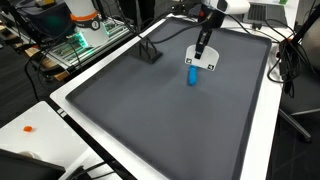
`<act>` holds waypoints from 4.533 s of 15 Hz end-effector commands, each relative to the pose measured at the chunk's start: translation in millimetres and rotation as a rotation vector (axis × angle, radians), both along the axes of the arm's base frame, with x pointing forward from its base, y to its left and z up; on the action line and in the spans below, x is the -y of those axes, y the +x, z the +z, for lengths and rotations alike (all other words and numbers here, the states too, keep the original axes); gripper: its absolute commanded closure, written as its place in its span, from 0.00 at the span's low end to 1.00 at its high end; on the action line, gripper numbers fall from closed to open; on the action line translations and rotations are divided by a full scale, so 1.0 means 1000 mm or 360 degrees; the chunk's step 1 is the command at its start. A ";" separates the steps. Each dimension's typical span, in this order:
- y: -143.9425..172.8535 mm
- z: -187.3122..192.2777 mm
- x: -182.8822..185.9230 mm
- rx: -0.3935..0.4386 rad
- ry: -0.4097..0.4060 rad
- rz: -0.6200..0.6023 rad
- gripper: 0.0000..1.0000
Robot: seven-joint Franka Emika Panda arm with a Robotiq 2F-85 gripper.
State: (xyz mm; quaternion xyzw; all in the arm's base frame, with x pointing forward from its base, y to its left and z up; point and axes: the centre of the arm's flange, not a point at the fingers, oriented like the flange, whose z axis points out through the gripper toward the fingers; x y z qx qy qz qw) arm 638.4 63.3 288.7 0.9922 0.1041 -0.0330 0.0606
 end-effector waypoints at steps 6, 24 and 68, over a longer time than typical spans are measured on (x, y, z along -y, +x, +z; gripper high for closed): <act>0.005 -0.024 0.008 0.0004 -0.0013 0.0082 0.99; -0.006 -0.064 0.012 0.0011 -0.0036 0.0219 0.99; -0.117 0.051 0.029 0.0068 0.0230 -0.1196 0.99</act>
